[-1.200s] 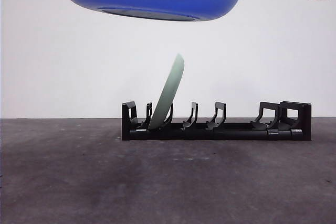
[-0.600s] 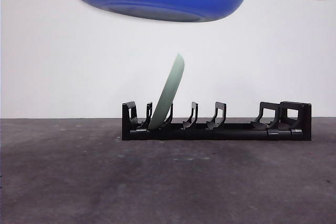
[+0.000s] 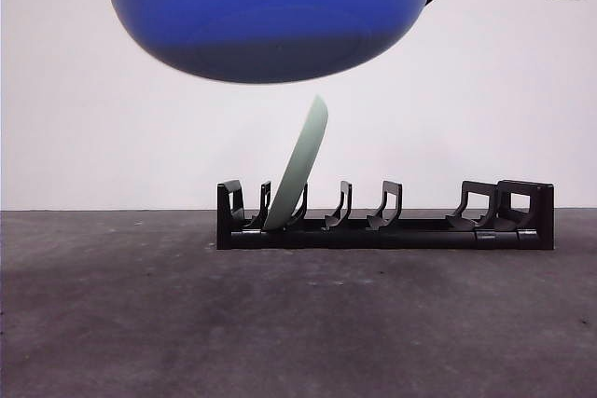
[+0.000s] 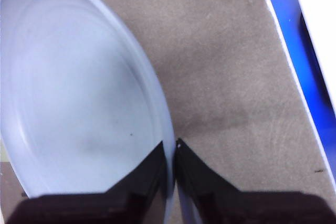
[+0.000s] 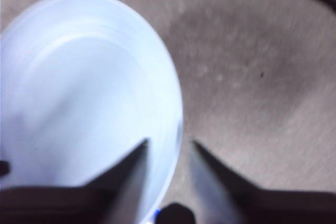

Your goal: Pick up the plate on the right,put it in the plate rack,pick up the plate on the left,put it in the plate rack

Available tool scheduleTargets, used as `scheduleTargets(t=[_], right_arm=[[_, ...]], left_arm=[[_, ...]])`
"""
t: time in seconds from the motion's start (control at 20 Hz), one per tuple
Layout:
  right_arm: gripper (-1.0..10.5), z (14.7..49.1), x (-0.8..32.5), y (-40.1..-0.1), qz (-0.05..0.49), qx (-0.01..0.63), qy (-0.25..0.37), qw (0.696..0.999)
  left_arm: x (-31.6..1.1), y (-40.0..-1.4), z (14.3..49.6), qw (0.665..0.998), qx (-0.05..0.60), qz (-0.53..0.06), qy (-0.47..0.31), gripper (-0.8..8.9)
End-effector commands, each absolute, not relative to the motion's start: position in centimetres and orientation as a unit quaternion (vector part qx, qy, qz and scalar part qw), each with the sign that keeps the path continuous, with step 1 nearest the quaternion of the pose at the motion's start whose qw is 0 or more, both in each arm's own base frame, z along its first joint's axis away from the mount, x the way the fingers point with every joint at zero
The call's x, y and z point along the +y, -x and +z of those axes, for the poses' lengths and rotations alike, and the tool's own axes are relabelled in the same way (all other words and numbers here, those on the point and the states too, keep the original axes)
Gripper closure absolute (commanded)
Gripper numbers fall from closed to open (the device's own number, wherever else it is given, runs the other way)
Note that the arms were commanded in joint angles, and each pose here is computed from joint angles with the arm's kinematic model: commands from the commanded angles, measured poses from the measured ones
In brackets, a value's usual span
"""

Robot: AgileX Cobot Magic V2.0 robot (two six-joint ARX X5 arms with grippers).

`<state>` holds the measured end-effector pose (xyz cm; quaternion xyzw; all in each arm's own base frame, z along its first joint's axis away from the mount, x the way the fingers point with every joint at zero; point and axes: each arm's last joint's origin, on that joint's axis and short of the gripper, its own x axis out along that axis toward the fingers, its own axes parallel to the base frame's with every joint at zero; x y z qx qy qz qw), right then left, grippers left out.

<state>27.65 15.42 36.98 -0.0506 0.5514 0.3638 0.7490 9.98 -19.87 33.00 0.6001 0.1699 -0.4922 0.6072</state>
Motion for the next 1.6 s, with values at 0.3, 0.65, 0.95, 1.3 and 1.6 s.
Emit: scheduleTargets(t=[0.3, 0.65, 0.95, 1.3, 1.6], right_arm=[[3.5, 42.4, 10.6, -24.0, 0.334, 0.45, 0.039, 0.827], [2.8, 46.5, 6.6, -16.7, 0.269, 0.379, 0.063, 0.883], [2.8, 48.4, 4.7, -11.3, 0.27, 0.32, 0.047, 0.907], [2.9, 49.2, 3.6, -7.8, 0.29, 0.279, 0.023, 0.915], [2.9, 49.2, 3.6, -7.4, 0.309, 0.277, 0.015, 0.91]], left_arm=[[-20.9, -10.5, 33.8, 0.665, 0.145, -0.534, -0.502, 8.22], [-23.4, -14.8, 36.0, 0.797, 0.069, -0.538, -0.264, 8.22], [-25.4, -20.8, 35.5, 0.85, 0.015, -0.517, -0.097, 8.22], [-27.0, -27.3, 31.4, 0.881, 0.015, -0.472, 0.026, 8.22], [-30.1, -31.5, 29.8, 0.896, 0.044, -0.441, 0.024, 8.22]])
